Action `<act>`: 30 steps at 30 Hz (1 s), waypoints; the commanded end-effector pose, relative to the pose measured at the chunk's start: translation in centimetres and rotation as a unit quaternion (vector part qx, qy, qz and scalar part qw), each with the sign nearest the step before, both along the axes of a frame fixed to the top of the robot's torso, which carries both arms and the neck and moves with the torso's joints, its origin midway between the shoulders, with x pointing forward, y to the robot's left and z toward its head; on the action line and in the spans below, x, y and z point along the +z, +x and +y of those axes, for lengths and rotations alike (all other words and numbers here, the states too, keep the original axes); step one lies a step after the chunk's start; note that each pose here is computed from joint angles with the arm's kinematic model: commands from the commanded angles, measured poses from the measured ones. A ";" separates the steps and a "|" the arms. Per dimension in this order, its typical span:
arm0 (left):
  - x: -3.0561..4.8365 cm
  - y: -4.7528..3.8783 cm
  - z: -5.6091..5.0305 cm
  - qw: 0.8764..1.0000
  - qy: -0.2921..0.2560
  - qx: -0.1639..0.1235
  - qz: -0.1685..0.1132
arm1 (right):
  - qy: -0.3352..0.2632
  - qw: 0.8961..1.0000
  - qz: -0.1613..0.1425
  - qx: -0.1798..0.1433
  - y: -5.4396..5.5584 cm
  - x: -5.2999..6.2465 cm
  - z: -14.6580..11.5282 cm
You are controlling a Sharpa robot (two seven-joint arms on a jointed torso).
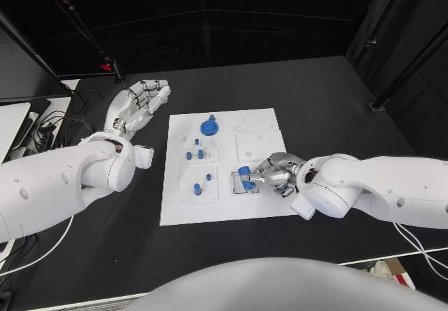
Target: Assemble the parts on the task board
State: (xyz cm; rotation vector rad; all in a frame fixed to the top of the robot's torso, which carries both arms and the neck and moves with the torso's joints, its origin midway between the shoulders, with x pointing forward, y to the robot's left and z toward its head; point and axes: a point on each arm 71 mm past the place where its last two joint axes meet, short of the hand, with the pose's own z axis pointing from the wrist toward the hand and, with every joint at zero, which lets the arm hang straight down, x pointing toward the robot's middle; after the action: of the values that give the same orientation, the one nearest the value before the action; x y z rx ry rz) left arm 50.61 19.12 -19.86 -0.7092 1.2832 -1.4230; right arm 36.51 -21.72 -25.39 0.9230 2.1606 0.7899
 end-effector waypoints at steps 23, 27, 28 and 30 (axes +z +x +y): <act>0.71 -0.23 -0.2 0.999 -0.016 -0.015 -0.042 | -0.056 0.998 -0.030 0.025 0.2 0.2 0.6; 0.71 -0.23 -0.2 0.999 -0.016 -0.015 -0.042 | -0.058 0.997 -0.030 0.029 0.2 0.2 0.7; 0.71 -0.23 -0.2 0.999 -0.016 -0.015 -0.042 | -0.059 0.997 -0.030 0.029 0.2 0.2 0.7; 0.71 -0.23 -0.2 0.999 -0.016 -0.015 -0.042 | -0.060 0.997 -0.030 0.030 0.2 0.1 0.7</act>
State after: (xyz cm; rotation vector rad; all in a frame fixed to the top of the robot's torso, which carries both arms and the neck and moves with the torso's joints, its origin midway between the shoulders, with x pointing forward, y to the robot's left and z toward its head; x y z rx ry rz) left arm 50.60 19.10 -19.87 -0.7092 1.2843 -1.4252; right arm 36.74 -21.13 -25.37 0.8011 2.1633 0.7067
